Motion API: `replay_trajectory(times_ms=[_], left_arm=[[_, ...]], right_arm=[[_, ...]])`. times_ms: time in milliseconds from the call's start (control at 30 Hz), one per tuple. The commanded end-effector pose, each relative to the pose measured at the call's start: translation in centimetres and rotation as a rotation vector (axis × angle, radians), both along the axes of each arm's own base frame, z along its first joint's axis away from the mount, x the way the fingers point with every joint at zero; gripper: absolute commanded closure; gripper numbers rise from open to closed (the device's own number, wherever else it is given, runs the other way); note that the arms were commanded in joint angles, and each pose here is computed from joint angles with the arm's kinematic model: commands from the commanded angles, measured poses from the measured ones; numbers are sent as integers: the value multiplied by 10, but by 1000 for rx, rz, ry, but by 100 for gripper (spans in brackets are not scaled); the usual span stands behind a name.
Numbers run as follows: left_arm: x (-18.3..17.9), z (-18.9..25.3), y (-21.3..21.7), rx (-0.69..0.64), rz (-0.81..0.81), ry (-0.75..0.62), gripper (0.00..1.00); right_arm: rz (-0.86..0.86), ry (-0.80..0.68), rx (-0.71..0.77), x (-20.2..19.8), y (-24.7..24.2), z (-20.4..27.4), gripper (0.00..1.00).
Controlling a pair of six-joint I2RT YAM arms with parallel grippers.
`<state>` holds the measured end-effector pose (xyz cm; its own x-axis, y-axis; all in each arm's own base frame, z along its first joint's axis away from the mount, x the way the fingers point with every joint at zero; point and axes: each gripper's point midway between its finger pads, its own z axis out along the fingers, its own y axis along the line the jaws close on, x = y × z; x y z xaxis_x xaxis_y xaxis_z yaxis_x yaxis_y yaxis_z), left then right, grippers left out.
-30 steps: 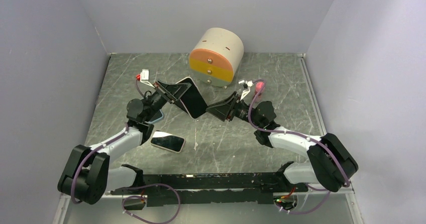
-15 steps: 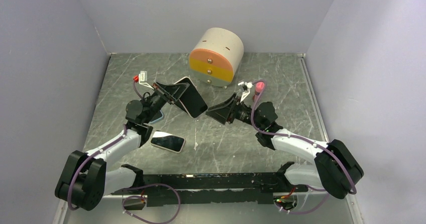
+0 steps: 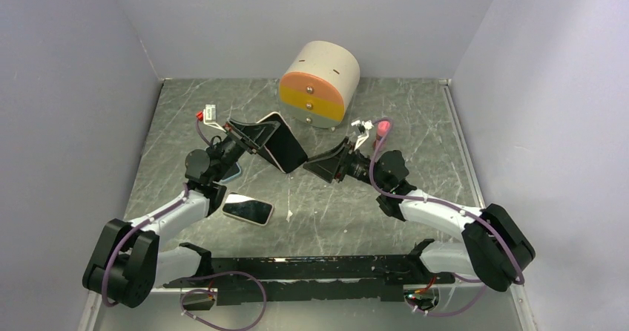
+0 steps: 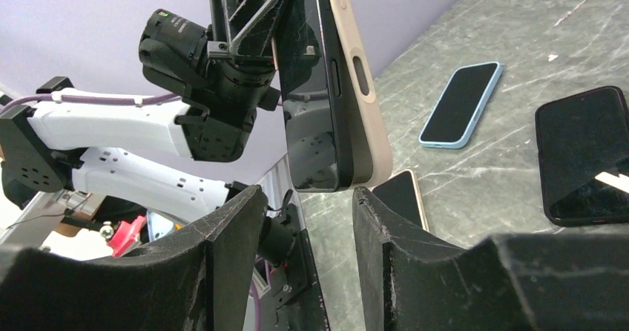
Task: Take the phone out of the phone case
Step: Remove the phone case from the phone.
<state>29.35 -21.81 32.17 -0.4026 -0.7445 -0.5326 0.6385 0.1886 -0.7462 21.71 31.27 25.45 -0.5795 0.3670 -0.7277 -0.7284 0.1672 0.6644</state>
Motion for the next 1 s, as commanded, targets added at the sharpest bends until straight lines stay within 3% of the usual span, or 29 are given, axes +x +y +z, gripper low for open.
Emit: replay_trajectory(times_ms=[0,267,967], left_arm=[[-19,34,4,-59,-27,-124,97],[-28,40,-2,-94,-94,-165,98],[-27,21,-31,-73,-183,-148,98]], right_arm=[[7,-81,78,0,1,32,49],[31,-94,106,0,6,42,50],[158,-180,190,-10,17,68,65]])
